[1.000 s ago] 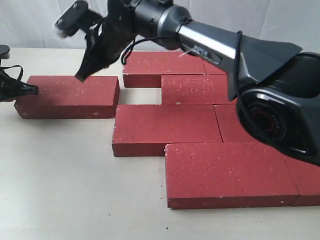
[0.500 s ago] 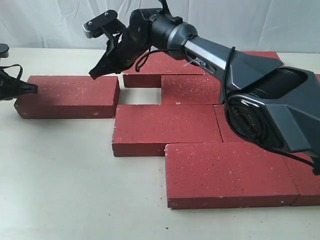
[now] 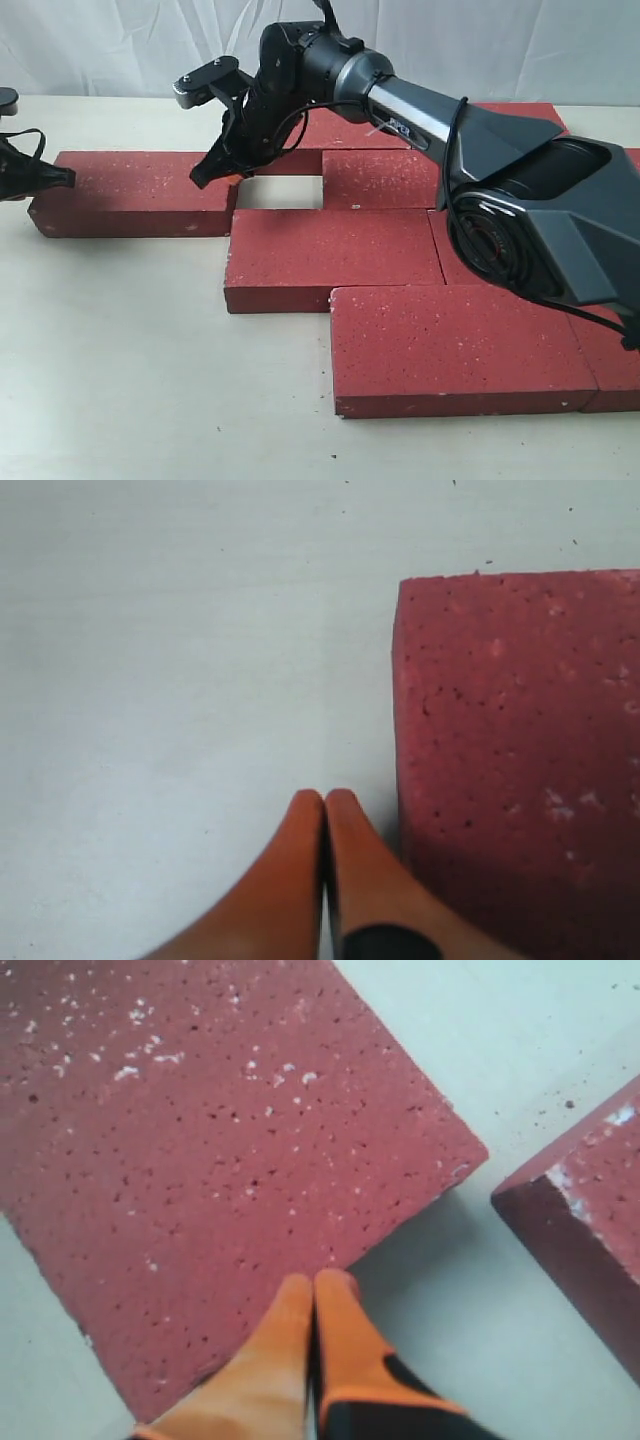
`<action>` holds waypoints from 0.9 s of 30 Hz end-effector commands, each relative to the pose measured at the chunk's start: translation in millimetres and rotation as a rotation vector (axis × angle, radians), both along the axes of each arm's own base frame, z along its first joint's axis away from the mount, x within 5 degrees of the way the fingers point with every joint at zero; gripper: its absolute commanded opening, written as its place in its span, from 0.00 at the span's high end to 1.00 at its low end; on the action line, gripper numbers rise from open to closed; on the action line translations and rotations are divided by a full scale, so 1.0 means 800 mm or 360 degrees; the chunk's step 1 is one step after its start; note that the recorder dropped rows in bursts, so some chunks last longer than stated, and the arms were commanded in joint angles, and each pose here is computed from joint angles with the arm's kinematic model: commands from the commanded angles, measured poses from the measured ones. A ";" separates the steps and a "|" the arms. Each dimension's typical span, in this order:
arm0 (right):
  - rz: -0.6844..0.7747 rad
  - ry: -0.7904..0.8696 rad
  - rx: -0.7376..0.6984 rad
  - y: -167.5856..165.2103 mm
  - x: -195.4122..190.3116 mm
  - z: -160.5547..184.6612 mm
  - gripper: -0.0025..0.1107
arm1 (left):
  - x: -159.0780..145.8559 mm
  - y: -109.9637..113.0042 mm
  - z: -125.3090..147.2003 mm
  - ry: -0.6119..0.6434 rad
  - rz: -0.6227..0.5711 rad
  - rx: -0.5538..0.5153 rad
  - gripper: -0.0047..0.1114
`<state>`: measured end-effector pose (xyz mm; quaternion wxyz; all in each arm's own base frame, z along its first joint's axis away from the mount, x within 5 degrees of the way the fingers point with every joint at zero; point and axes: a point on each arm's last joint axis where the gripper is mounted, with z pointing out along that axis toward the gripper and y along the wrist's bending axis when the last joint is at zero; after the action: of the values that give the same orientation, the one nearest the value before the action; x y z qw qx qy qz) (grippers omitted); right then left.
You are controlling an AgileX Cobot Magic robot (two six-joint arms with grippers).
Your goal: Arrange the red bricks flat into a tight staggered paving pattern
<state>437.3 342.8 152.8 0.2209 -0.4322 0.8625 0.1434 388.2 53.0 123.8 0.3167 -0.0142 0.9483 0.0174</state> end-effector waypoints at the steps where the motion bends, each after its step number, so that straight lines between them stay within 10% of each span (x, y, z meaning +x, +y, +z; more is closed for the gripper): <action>1: 0.0021 -0.0045 -0.0063 0.002 0.001 -0.010 0.99 | 0.002 -0.005 0.003 -0.0016 -0.0030 0.0019 0.96; 8: 0.0111 0.0074 -0.0177 -0.012 -0.019 0.036 0.99 | -0.012 -0.001 0.060 -0.0068 -0.0035 -0.0035 0.96; 12: 0.0129 0.0024 -0.0259 -0.024 -0.026 0.073 0.99 | -0.011 -0.044 0.095 -0.0227 -0.0082 -0.0110 0.96; 17: 0.0053 0.0187 -0.0353 -0.069 -0.030 0.062 0.99 | 0.053 -0.126 0.098 -0.0243 -0.0381 -0.0149 0.96; 27: 0.0045 0.0112 -0.0159 -0.118 -0.083 0.089 0.99 | 0.130 -0.151 0.062 -0.0100 -0.0530 -0.0183 0.96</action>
<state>381.8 257.9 213.3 0.1267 -0.4515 0.8756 0.1158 485.3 -61.3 184.3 0.3537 0.1127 0.9241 -0.0914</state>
